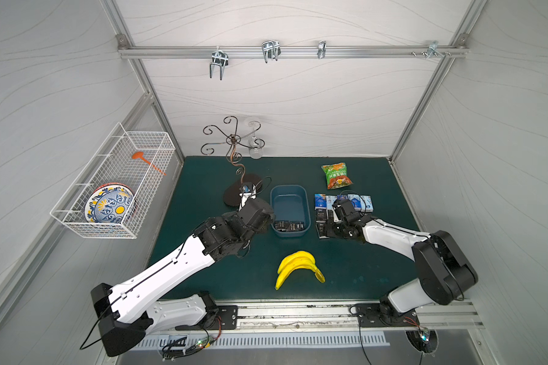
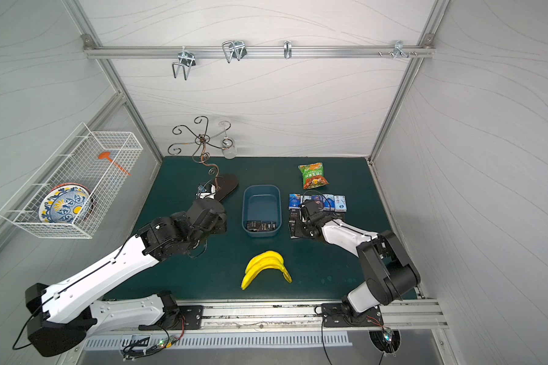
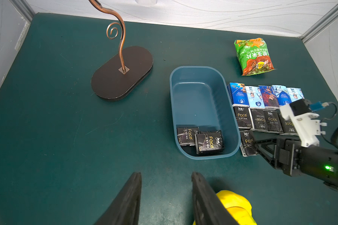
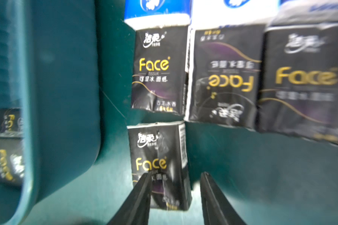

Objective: Take the pocket tissues out of the storage box
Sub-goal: Move the pocket tissues to the center of the board.

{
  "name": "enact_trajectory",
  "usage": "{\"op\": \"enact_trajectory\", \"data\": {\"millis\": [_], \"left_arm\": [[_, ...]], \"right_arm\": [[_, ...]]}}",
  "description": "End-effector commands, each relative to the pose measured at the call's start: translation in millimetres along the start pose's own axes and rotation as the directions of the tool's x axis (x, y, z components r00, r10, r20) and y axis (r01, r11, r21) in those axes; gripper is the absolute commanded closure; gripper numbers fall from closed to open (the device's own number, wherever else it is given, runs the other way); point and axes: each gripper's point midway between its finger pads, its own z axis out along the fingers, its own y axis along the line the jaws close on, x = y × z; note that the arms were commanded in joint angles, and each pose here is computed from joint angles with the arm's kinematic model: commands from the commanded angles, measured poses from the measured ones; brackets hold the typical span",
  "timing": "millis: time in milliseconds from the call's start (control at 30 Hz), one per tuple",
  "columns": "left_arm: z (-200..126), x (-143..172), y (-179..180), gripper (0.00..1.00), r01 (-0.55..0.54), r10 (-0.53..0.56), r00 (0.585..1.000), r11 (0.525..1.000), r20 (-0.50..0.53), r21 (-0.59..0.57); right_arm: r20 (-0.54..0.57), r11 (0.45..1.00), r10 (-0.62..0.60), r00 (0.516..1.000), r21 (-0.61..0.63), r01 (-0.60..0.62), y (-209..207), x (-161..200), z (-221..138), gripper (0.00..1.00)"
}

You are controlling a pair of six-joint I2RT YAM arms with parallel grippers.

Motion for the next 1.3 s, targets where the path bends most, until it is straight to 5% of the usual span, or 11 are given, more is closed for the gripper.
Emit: {"op": "enact_trajectory", "data": {"millis": [0,400,633,767,933,1100,1267], "left_arm": [[-5,-16,-4,0.54,0.023,-0.024,0.999,1.000,0.048,0.018],[-9,-13,4,0.54,0.025,-0.025,0.998,1.000,0.054,0.006],[-6,-11,2,0.54,0.023,-0.024,0.999,1.000,0.048,0.007],[-3,-10,-2,0.54,0.015,-0.015,0.999,1.000,0.035,0.016],[1,-5,-2,0.55,0.010,-0.011,1.000,1.000,0.016,0.010],[-3,-6,1,0.54,0.019,-0.019,0.999,1.000,0.031,0.009],[-5,-8,3,0.54,0.023,-0.024,0.999,1.000,0.036,0.010]], "right_arm": [[0.009,0.999,-0.026,1.000,0.022,0.026,-1,-8,-12,0.53],[-0.022,0.999,-0.032,0.999,0.040,0.033,-3,-2,-1,0.53],[0.019,0.941,-0.185,0.982,0.291,0.172,-11,-9,-19,0.55],[0.053,0.977,-0.149,0.987,0.161,0.139,9,-10,-17,0.55],[0.040,0.977,-0.154,0.987,0.158,0.146,12,-9,-19,0.56],[0.011,0.987,-0.148,0.989,0.061,0.147,22,0,-17,0.71],[-0.014,0.991,-0.132,0.991,0.036,0.133,23,7,-2,0.75]]}}
